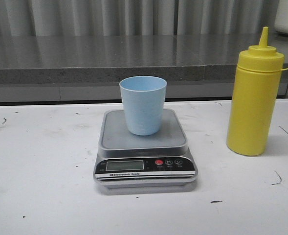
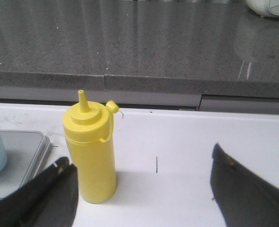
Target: Pour seasoning into cup on scale with both arms
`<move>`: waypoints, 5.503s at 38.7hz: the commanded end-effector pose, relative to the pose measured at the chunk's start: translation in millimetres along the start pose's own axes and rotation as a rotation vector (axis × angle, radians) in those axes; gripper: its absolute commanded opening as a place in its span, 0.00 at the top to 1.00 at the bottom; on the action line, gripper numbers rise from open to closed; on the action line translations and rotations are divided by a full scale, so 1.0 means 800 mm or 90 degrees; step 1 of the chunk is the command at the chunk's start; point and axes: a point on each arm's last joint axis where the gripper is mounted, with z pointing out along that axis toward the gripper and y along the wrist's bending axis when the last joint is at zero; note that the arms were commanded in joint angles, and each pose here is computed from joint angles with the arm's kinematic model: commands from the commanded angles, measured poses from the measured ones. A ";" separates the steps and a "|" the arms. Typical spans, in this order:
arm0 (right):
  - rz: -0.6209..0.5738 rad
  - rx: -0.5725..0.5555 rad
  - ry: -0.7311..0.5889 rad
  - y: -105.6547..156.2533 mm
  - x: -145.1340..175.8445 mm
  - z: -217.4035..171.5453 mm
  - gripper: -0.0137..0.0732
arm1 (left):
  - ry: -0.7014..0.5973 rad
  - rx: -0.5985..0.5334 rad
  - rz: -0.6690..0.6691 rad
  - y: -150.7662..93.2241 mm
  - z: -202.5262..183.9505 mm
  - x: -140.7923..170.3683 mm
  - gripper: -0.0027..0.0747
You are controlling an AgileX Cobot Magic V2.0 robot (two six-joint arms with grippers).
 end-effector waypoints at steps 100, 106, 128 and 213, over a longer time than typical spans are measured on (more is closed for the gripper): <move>0.069 -0.081 -0.081 0.046 0.165 0.229 0.16 | -0.357 0.019 -0.005 0.001 -0.125 0.069 0.99; 0.074 -0.085 -0.104 0.051 0.151 0.244 0.16 | -0.357 0.019 -0.005 0.001 -0.125 0.069 0.99; 0.079 -0.078 -0.103 0.060 0.151 0.291 0.17 | -0.357 0.019 -0.005 0.001 -0.125 0.069 0.99; -1.198 0.120 -0.396 0.115 -0.072 0.326 0.78 | -0.357 0.019 -0.005 0.001 -0.125 0.069 0.99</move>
